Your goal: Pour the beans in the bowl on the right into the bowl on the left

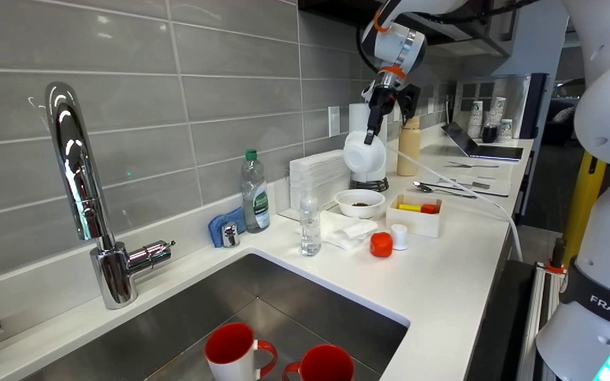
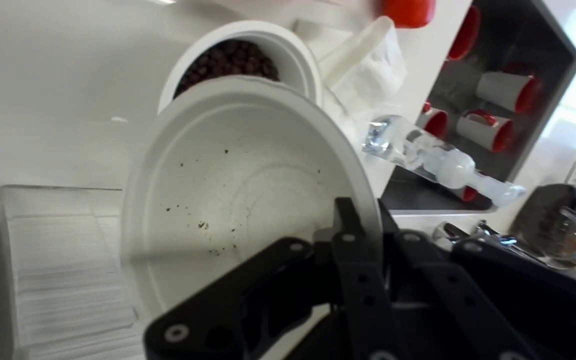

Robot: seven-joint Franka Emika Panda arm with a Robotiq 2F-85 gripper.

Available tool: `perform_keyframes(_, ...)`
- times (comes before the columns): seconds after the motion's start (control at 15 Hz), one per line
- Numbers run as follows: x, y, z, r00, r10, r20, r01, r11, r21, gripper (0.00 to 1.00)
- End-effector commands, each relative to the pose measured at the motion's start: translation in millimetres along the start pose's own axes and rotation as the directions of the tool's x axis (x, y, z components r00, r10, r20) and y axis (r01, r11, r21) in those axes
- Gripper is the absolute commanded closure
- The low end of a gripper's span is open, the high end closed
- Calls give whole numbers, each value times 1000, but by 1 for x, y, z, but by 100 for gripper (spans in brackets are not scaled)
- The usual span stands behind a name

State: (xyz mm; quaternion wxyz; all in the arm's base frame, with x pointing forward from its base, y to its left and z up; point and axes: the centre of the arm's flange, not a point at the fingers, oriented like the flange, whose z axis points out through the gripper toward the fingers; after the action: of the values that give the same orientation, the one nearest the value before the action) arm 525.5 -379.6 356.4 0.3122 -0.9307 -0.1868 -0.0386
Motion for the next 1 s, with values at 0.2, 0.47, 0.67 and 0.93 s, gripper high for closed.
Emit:
perform_keyframes(0.2,-28,-34,41,998,20,66,3,944,-331,100)
perform_keyframes(0.47,-42,-33,53,995,34,96,18,867,-497,100)
perform_keyframes(0.67,-55,-26,62,993,56,108,26,772,-636,100)
perform_keyframes(0.93,-69,-12,90,985,109,133,35,634,-773,100)
